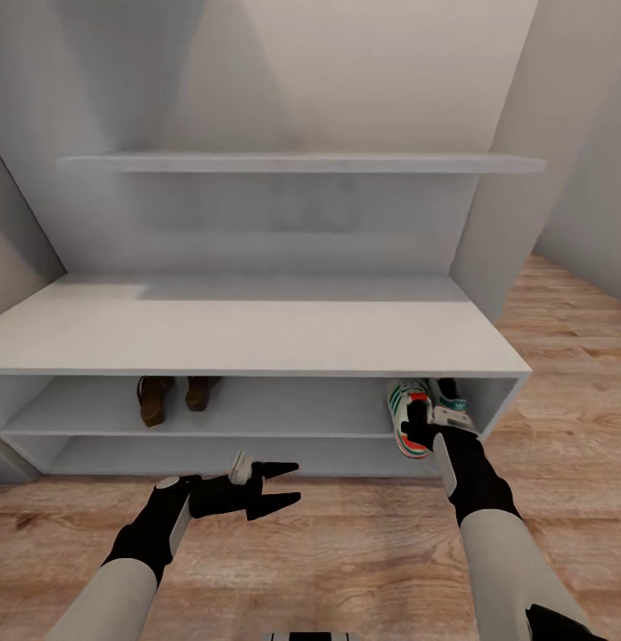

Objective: Pick up the two gym shoes and the two sandals from the corridor floor and place them onto the hallstand (shoe rack) in the corridor, making sure they are on the rack and not on the floor. Arrange them so the two gym shoes are next to each other and the two sandals are next to each other.

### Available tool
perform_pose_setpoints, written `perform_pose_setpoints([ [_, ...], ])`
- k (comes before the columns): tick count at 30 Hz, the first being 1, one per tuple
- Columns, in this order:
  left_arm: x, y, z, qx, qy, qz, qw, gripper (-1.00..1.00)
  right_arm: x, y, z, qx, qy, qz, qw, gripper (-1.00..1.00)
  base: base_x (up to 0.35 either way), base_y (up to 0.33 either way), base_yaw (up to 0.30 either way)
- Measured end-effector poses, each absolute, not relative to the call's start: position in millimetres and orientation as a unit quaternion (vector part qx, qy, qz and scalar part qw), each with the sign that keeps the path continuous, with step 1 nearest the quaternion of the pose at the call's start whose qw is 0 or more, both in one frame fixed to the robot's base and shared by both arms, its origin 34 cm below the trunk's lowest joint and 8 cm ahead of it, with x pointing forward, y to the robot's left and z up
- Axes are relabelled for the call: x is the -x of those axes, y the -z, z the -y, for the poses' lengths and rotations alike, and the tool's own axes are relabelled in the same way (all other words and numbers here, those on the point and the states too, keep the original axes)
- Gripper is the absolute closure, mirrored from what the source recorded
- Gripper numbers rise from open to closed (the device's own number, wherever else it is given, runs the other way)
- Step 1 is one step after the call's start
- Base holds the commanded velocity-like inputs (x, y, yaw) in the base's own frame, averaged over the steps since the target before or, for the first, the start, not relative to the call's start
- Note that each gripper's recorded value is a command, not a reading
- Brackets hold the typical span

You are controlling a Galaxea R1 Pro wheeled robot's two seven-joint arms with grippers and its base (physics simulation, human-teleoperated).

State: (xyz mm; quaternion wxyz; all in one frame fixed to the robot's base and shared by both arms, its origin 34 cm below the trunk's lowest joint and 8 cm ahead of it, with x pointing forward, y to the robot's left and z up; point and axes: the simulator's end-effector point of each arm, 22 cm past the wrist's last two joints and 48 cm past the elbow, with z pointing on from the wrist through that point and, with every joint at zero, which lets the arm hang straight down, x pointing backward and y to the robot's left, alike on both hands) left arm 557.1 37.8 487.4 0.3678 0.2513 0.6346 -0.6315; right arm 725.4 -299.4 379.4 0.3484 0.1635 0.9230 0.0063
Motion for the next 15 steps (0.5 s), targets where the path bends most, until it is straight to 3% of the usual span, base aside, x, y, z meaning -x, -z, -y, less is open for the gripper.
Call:
perform_pose_setpoints([
  [11,-556.5,-488.9,-34.0,-0.251,0.634,-0.632,0.368,-1.0,-725.4,-379.3,299.1,-0.163,-0.006,-0.923,0.348,1.0,0.123,0.0,0.0],
  [15,-556.4,-489.2,-34.0,-0.251,0.634,-0.632,0.368,-1.0,-725.4,-379.8,299.1,-0.163,-0.006,-0.923,0.349,1.0,0.25,0.0,0.0],
])
